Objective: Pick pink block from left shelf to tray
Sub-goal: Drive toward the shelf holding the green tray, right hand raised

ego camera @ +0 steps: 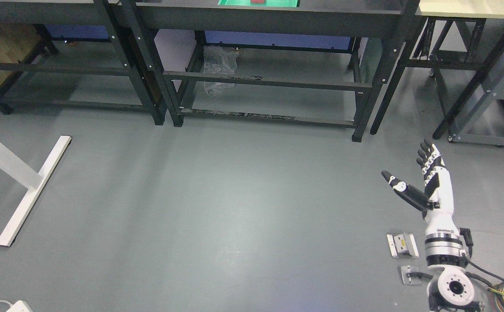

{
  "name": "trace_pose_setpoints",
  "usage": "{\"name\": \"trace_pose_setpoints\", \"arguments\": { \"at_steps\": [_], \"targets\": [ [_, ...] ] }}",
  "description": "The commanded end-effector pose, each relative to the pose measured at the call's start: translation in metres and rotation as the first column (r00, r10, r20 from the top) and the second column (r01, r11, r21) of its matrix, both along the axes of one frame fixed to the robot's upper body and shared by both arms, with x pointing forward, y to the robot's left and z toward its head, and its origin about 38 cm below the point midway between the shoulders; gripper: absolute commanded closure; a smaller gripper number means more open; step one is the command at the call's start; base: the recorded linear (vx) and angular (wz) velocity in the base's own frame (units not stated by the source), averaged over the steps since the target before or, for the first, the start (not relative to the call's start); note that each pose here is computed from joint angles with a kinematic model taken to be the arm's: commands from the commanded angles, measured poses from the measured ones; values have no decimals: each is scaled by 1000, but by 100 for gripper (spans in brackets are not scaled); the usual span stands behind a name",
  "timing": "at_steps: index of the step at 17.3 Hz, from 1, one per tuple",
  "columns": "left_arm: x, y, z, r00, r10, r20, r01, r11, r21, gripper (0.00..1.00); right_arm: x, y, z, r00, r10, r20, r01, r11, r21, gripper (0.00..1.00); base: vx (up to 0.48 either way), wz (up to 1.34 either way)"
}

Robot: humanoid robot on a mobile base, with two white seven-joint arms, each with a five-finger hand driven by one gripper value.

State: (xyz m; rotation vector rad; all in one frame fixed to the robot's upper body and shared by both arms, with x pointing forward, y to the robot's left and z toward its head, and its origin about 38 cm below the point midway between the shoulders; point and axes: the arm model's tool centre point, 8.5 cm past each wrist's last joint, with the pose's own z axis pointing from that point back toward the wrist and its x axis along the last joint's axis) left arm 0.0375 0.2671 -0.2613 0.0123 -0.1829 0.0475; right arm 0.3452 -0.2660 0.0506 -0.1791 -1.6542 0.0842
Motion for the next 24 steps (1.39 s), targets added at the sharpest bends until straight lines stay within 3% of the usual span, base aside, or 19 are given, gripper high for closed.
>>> {"name": "trace_pose_setpoints", "arguments": {
  "at_steps": [1,3,4,5,6,9,10,12,24],
  "targets": [
    [-6,11,1,1000,-1,-10,1,1000,18,0,-1,-9,4,1000,-14,13,17,976,-218,4,22,-2],
    [-6,11,1,1000,-1,-10,1,1000,18,0,1,-16,10,997,-76,27,77,782,-618,10,31,-3],
    [-6,11,1,1000,-1,-10,1,1000,18,0,3,-13,12,996,-82,26,70,611,-789,11,39,-5],
    [-6,11,1,1000,-1,-10,1,1000,18,0,6,-6,14,997,-72,27,57,466,-883,11,61,-18],
    [-6,11,1,1000,0,-11,1,1000,18,0,8,3,20,997,-60,42,61,366,-929,10,61,-18],
    [-6,11,1,1000,-1,-10,1,1000,18,0,5,15,28,997,-30,69,76,380,-922,3,80,-22],
    [-6,11,1,1000,-1,-10,1,1000,18,0,0,20,31,996,-15,85,83,445,-892,0,91,2],
    [-6,11,1,1000,-1,-10,1,1000,18,0,-2,20,33,995,-11,95,88,499,-862,0,87,59],
    [-6,11,1,1000,-1,-10,1,1000,18,0,0,14,41,986,-48,157,160,506,-848,0,123,351]
  ]
}}
